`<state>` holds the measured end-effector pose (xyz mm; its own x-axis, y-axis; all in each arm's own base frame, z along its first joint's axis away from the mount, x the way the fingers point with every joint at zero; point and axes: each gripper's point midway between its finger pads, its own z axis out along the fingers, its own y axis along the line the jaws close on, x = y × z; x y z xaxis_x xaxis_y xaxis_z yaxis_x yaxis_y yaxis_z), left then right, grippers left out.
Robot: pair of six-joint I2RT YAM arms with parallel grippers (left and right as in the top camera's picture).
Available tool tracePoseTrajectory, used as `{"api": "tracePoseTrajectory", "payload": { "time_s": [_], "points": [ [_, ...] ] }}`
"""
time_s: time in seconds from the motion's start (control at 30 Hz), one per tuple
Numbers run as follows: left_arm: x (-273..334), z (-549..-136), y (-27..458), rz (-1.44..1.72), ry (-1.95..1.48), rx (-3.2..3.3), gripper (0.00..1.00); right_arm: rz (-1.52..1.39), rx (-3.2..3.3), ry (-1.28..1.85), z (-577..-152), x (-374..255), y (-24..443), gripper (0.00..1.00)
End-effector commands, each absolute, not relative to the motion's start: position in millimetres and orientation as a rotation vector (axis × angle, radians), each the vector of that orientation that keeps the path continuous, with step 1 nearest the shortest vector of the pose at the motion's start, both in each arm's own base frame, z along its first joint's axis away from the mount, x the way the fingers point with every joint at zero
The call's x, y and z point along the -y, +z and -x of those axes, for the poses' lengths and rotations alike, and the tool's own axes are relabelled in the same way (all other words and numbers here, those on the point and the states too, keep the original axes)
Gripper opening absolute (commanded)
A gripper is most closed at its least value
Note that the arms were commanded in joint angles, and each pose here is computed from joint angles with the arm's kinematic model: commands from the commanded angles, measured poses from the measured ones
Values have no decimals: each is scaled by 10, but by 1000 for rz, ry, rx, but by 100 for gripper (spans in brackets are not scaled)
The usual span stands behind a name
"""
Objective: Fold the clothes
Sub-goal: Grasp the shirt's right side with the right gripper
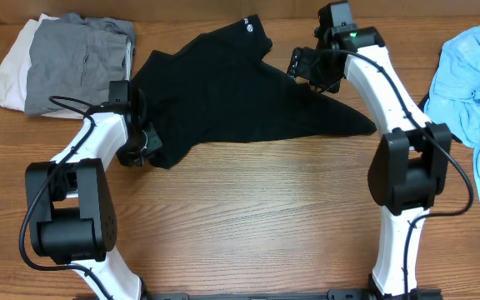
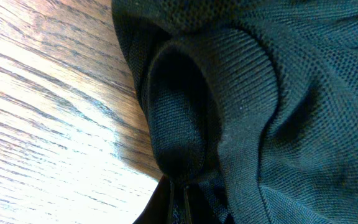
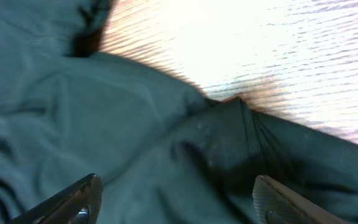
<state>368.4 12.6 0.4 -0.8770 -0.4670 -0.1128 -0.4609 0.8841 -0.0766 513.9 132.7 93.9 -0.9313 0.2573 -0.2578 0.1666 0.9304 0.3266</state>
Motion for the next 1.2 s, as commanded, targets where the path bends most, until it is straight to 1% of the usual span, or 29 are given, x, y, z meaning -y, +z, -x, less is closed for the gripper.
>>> {"api": "tracePoseTrajectory", "payload": {
  "time_s": [0.0,0.3,0.37,0.43,0.53,0.73,0.9,1.0,1.1,1.17],
  "points": [
    [-224,-3621,-76,750,-7,-2949,5,-331,-2801,403,-5220,-1281,689,81],
    [-223,-3604,-77,751,-6,-2956,8,-339,-2785,349,-5307,-1225,565,80],
    [-223,-3601,-78,751,-5,-2957,13,-340,-2790,346,-5302,-1223,540,80],
    [-223,-3606,-77,752,-6,-2955,13,-342,-2795,337,-5306,-1215,494,80],
    [-224,-3606,-77,752,-5,-2955,10,-344,-2818,320,-5301,-1204,337,80],
    [-223,-3613,-76,751,-7,-2952,10,-331,-2811,323,-5332,-1211,305,79],
    [-212,-3616,-76,750,-17,-2953,11,-330,-2802,326,-5356,-1216,299,70],
    [-213,-3621,-76,750,-17,-2951,11,-331,-2804,325,-5355,-1216,285,58],
    [-213,-3625,-75,750,-17,-2949,11,-330,-2801,326,-5361,-1219,287,54],
    [-214,-3626,-75,749,-18,-2949,11,-331,-2802,325,-5362,-1216,280,47]
  ]
}}
